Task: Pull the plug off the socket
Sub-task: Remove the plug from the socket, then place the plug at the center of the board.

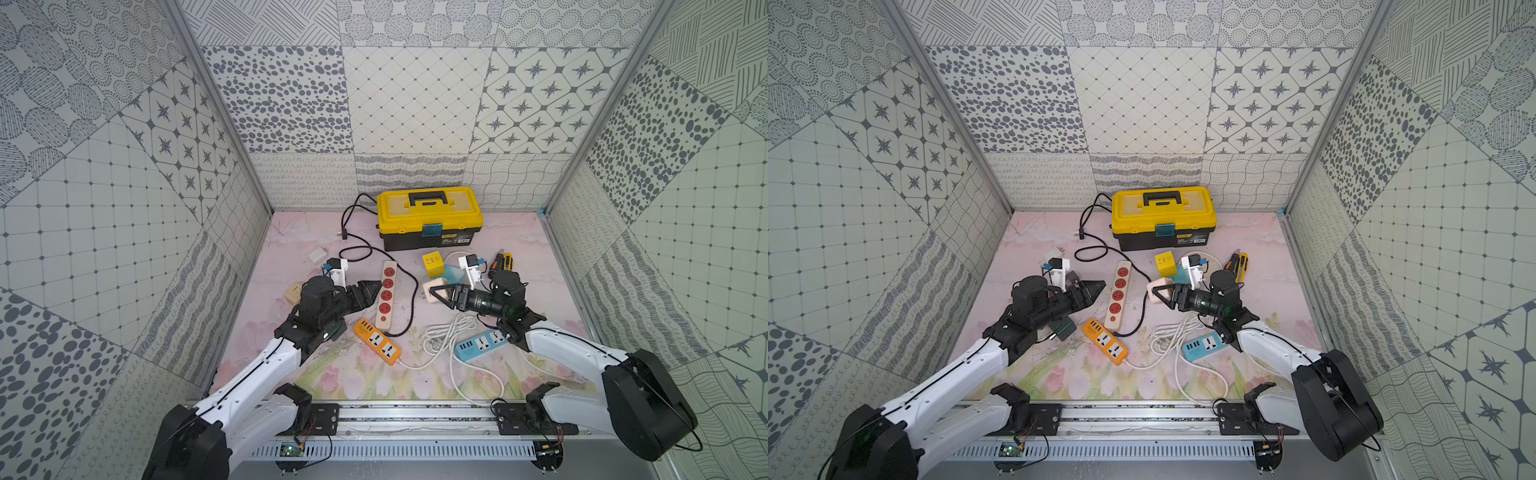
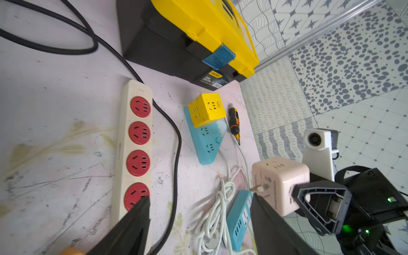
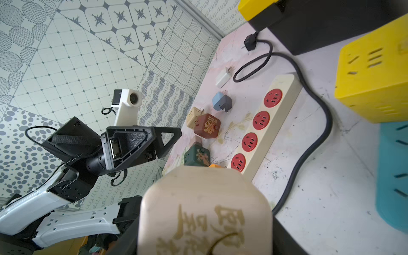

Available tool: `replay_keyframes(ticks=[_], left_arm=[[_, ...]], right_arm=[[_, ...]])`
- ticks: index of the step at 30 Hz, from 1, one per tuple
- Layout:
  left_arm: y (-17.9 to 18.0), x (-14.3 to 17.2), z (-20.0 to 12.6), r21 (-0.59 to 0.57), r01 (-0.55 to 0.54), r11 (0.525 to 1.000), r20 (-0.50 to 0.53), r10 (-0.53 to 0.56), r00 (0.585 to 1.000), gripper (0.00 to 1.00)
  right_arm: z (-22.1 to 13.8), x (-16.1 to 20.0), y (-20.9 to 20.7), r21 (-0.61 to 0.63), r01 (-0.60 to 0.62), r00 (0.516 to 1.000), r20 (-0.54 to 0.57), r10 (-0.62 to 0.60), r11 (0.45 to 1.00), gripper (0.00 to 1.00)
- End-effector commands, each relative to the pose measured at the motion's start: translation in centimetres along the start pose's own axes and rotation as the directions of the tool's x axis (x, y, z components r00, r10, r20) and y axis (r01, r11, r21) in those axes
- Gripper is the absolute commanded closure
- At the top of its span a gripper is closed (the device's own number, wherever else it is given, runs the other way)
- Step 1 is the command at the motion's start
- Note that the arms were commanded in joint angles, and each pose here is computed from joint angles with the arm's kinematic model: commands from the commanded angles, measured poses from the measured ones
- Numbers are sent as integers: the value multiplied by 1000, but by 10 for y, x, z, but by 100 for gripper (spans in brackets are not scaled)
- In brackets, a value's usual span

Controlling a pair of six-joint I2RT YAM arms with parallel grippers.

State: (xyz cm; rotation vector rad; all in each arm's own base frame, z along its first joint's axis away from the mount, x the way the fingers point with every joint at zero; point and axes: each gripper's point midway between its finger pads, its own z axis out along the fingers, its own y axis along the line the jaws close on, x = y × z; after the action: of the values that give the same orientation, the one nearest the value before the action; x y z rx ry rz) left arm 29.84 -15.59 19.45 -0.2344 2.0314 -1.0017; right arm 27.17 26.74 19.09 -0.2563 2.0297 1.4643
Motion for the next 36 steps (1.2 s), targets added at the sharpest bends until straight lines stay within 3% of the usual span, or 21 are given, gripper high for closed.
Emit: replay_keyframes(ticks=[1,5,8,9,26,36], left_arm=[[20,-31,-24,-58,42,997,184,-31,982,18],[29,-39,-41,-110,78,991,228,-51,972,16],[35,-44,-55,-151,100,984,272,-56,961,1],[35,-45,-58,-156,103,982,280,-56,958,0],[33,-53,-97,-191,85,978,383,-5,924,0],[32,-52,-104,-193,81,978,395,2,919,0]], right_arm=[[19,-17,38,-121,86,996,17,-85,989,69],[52,-5,40,-129,80,995,-54,-87,988,69],[80,3,42,-137,77,990,-107,-92,988,68],[88,5,41,-136,78,989,-118,-94,988,68],[216,52,2,48,105,935,-344,-82,993,65],[255,70,-18,136,190,889,-444,-112,972,58]])
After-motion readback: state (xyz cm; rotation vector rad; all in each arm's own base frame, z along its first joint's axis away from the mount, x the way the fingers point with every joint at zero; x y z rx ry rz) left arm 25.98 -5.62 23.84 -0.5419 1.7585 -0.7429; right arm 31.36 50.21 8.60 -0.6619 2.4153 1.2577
